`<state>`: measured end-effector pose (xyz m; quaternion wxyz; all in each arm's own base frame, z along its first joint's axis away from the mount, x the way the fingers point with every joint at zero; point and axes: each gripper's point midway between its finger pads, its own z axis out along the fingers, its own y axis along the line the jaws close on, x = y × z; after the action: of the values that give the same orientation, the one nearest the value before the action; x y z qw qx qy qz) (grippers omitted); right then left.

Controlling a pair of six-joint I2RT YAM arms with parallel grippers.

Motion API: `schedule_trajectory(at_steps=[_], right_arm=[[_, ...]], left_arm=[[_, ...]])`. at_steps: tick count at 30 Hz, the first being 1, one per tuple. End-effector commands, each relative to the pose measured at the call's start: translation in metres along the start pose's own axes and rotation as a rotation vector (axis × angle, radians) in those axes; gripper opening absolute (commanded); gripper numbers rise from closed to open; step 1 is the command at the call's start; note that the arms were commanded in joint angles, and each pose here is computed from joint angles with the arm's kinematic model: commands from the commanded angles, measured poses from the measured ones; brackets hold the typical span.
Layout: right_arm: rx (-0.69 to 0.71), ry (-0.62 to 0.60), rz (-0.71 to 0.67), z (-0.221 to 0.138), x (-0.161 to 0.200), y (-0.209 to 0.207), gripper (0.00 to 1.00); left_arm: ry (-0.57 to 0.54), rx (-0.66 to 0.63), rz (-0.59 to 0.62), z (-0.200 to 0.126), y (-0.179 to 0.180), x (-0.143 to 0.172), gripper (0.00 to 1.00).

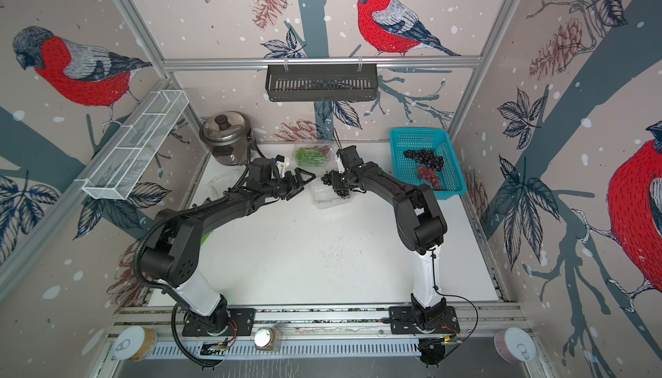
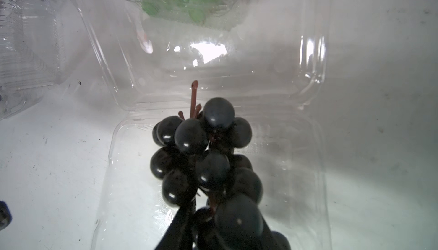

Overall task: Pack grapes into containers
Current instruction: Place the grape into the packing box.

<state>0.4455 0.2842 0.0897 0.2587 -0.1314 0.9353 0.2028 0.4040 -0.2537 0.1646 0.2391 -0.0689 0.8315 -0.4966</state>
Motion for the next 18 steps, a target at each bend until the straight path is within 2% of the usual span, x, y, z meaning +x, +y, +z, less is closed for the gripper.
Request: schedule_trajectory(at_steps=[1, 18], right_arm=[[0.016, -0.021, -0.013, 0.002, -0.002, -0.003, 0.35], [0.069, -0.003, -0.030, -0.001, 0.012, -0.015, 0.46]], left_arm=[[-0.014, 0.024, 0.016, -0.001, -0.006, -0.005, 0.97], [0.001, -0.003, 0.009, 0.006, 0.006, -0.003, 0.97]])
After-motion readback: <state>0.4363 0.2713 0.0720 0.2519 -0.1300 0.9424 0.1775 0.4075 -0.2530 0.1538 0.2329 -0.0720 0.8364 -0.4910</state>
